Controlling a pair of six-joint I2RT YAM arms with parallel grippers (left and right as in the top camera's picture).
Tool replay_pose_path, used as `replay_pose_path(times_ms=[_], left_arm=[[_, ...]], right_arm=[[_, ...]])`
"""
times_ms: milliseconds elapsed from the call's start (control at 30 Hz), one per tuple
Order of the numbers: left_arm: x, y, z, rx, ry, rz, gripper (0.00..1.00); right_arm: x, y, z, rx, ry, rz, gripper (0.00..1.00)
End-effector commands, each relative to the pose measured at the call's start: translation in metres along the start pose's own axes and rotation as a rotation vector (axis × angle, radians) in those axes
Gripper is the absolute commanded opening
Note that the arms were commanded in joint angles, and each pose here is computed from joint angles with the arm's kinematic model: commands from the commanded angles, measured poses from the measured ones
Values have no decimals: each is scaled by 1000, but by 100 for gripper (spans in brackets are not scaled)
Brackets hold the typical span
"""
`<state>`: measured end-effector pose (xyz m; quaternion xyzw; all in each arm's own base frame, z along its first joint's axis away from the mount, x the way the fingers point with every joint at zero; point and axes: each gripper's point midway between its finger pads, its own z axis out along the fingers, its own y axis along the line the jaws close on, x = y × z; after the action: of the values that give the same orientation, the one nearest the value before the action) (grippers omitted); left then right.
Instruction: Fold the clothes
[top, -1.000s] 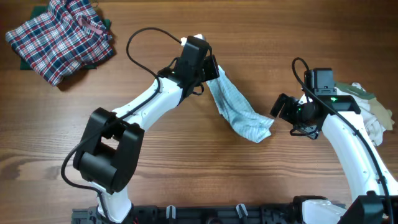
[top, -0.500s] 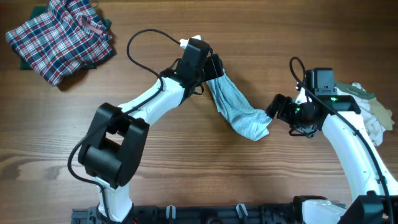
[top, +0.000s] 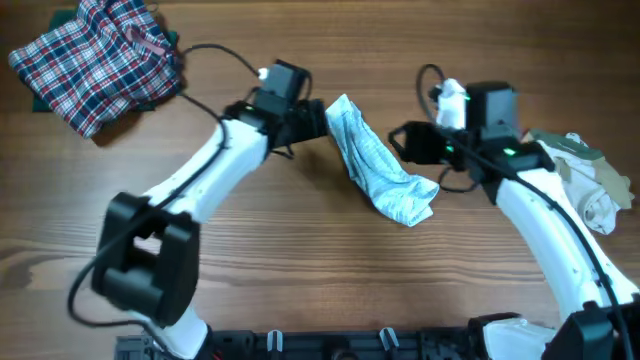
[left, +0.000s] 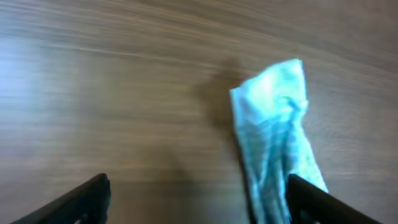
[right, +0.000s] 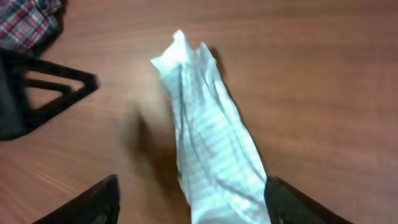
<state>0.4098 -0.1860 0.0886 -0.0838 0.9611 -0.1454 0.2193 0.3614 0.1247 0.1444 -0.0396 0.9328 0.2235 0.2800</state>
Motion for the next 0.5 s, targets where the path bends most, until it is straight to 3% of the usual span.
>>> replay_pose_path(times_ms=[0,200,467], left_arm=[[-10,32,-27,-54,-7,-37,96],[2,71,-35,-143,79,-106,100],[3,74,-36,-150,84,-113,100]], right_arm=[[-27,1,18,96,-2,-73,76],[-30,-20,59,264,106,-150,75],[11,-15,102,352,251,-301,69]])
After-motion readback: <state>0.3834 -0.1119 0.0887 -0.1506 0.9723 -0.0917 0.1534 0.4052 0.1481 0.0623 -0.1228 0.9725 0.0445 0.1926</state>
